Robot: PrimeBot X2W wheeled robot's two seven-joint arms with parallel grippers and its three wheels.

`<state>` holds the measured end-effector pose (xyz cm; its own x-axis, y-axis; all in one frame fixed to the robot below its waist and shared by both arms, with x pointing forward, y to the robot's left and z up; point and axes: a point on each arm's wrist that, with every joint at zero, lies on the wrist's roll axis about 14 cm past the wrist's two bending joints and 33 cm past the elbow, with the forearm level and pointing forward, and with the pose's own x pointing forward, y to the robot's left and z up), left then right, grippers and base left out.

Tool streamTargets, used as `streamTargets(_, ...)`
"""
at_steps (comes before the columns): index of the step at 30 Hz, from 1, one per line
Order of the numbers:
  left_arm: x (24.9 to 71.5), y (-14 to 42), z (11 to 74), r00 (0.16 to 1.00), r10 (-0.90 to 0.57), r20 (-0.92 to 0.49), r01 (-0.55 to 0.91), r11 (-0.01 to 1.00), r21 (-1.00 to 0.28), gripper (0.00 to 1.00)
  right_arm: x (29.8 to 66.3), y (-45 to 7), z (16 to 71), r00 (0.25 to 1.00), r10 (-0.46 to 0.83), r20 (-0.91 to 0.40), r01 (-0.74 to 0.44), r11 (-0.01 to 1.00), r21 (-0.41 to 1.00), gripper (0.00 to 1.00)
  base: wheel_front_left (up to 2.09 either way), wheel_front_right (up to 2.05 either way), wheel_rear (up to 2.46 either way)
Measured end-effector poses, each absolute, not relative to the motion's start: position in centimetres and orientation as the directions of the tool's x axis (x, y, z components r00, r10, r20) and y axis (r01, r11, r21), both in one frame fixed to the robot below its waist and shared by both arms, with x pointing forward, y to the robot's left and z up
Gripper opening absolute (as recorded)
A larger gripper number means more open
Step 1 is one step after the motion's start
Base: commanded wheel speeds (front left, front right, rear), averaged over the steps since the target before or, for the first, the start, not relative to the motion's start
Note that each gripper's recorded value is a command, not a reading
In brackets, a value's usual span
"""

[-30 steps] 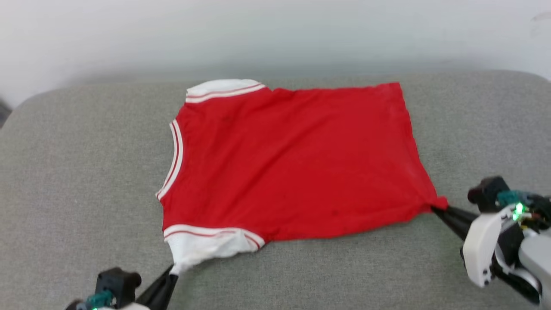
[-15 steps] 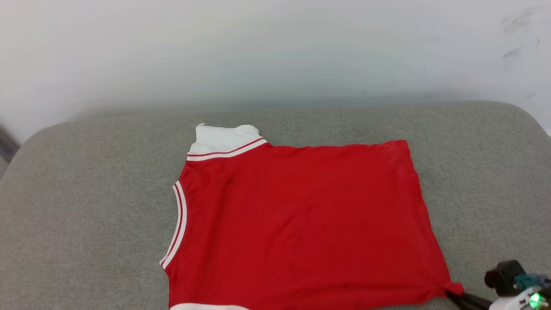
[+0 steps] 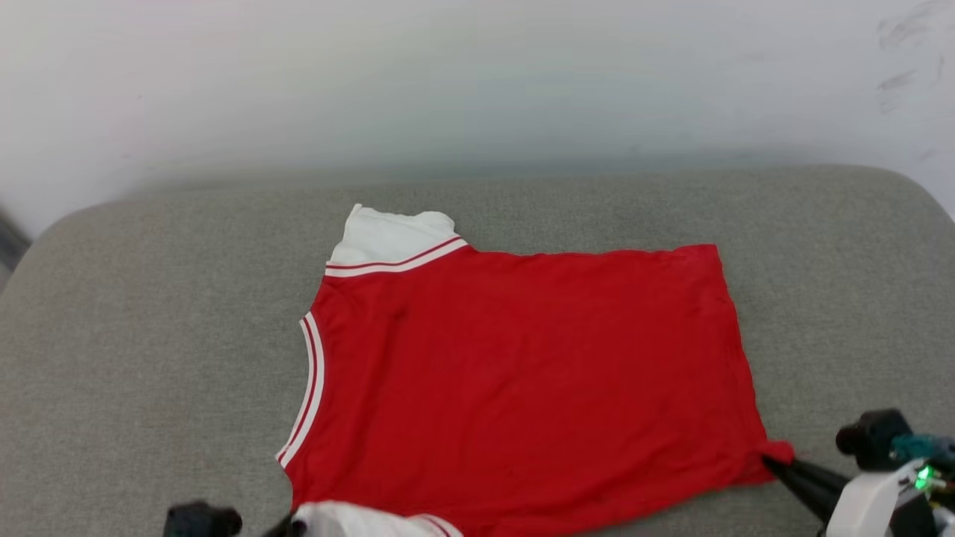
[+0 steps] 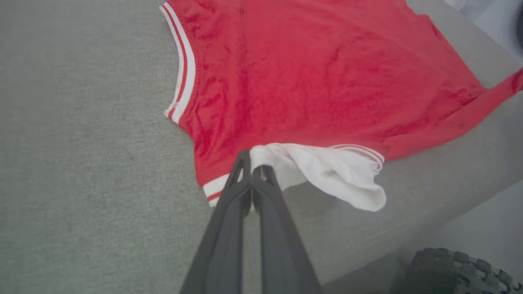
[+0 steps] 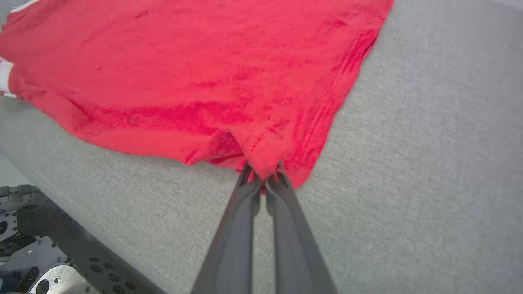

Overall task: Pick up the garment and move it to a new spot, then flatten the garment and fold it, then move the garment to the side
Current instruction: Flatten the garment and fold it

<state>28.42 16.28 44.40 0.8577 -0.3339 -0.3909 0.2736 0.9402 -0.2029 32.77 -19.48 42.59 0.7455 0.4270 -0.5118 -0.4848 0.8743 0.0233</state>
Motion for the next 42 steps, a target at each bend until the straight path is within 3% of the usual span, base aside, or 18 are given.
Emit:
streamTargets(9, 36.4, 16.4, 47.9, 0.88, -0.376, -0.29, 0.359, 0.926, -0.112, 0.0, 38.0, -19.5, 46.0, 0.802, 0.407, -0.436, -0.452, 0.892, 0.002, 0.0, 0.0, 0.0, 0.0)
streamTargets(18, 42.4, 16.3, 46.8, 0.856, -0.397, -0.332, 0.411, 0.911, -0.028, 0.0, 41.1, -19.9, 44.3, 0.791, 0.371, -0.486, -0.415, 0.91, 0.019, 0.0, 0.0, 0.0, 0.0)
streamTargets(30, 45.8, 18.5, 40.0, 0.797, -0.344, -0.497, 0.39, 0.921, -0.012, 0.0, 41.9, -20.1, 38.1, 0.687, 0.328, -0.648, -0.389, 0.92, 0.053, 0.0, 0.0, 0.0, 0.0)
streamTargets(36, 45.5, 18.5, 38.6, 0.773, -0.347, -0.531, 0.388, 0.921, -0.036, 0.0, 42.1, -20.1, 37.8, 0.682, 0.323, -0.656, -0.378, 0.924, 0.061, 0.0, 0.0, 0.0, 0.0)
streamTargets(37, 45.4, 18.5, 38.5, 0.773, -0.344, -0.533, 0.383, 0.923, -0.041, 0.0, 42.1, -20.1, 37.9, 0.685, 0.321, -0.654, -0.372, 0.926, 0.065, 0.07, 0.0, 0.0, 0.0)
streamTargets(38, 45.4, 18.4, 38.6, 0.777, -0.342, -0.528, 0.375, 0.926, -0.048, 0.06, 42.1, -20.1, 38.0, 0.69, 0.321, -0.649, -0.365, 0.928, 0.072, 0.48, 0.0, 0.0, 0.0)
streamTargets(39, 45.5, 18.5, 38.8, 0.783, -0.338, -0.523, 0.368, 0.928, -0.049, 0.45, 42.2, -20.2, 38.3, 0.699, 0.319, -0.64, -0.356, 0.932, 0.075, 1.0, 0.0, 0.0, 0.0)
streamTargets(40, 45.5, 18.6, 39.0, 0.787, -0.332, -0.52, 0.363, 0.931, -0.046, 1.0, 42.4, -20.3, 38.6, 0.71, 0.315, -0.63, -0.349, 0.934, 0.074, 1.0, 0.0, 0.0, 0.0)
streamTargets(42, 45.6, 18.9, 39.9, 0.8, -0.326, -0.504, 0.362, 0.932, -0.027, 1.0, 42.7, -20.4, 39.5, 0.734, 0.314, -0.602, -0.345, 0.936, 0.068, 1.0, 0.0, 0.0, 0.0)
